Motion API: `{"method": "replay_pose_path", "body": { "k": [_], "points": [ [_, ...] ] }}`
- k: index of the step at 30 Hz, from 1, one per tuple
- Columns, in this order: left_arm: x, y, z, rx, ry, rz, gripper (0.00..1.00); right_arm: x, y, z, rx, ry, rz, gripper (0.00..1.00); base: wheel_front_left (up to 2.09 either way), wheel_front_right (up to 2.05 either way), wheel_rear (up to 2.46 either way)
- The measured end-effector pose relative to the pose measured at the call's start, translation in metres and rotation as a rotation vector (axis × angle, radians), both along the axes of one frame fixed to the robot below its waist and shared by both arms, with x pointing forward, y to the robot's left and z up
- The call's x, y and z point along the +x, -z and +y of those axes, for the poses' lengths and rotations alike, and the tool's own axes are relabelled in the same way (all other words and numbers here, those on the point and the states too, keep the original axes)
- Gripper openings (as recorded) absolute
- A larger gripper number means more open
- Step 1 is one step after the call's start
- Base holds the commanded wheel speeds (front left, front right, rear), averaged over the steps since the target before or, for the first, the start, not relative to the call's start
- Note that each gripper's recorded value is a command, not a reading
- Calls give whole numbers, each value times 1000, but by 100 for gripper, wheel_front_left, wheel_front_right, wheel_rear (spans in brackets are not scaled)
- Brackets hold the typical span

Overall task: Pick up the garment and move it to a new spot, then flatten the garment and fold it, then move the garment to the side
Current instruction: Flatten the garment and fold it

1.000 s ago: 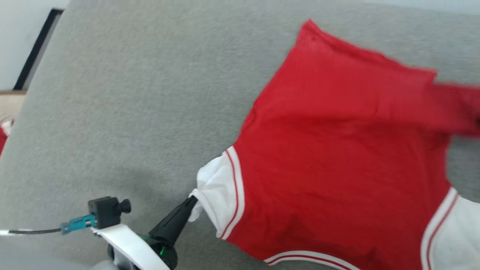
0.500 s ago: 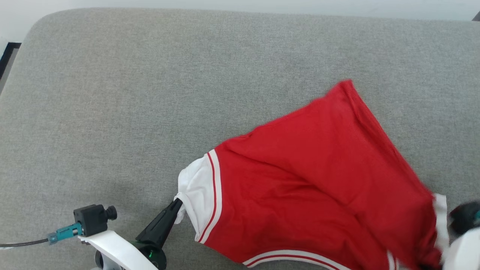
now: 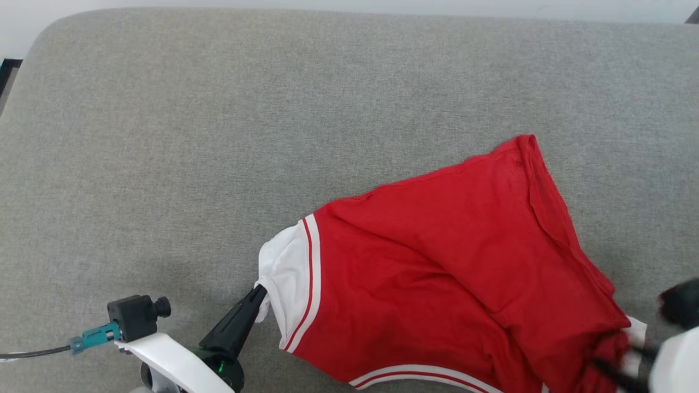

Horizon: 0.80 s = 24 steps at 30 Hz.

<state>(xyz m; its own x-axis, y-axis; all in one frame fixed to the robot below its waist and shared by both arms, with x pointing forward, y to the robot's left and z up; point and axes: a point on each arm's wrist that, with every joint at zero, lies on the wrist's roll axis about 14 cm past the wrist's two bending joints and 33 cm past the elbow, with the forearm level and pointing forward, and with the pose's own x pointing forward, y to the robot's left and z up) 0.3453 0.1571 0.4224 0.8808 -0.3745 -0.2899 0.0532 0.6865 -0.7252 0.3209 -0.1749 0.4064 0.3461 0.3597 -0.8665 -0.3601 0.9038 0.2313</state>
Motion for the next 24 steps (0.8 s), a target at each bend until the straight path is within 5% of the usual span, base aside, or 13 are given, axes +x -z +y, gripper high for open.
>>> {"method": "replay_pose_path", "body": {
  "k": [10,24],
  "points": [
    [1,-2,-8,-27,-11,-8,0,116,-77,-4,-43,-25,-348,100,0,0,0],
    [7,7,-15,-38,-21,21,0,191,3,57,-135,-199,-230,100,0,0,0]
  ]
}}
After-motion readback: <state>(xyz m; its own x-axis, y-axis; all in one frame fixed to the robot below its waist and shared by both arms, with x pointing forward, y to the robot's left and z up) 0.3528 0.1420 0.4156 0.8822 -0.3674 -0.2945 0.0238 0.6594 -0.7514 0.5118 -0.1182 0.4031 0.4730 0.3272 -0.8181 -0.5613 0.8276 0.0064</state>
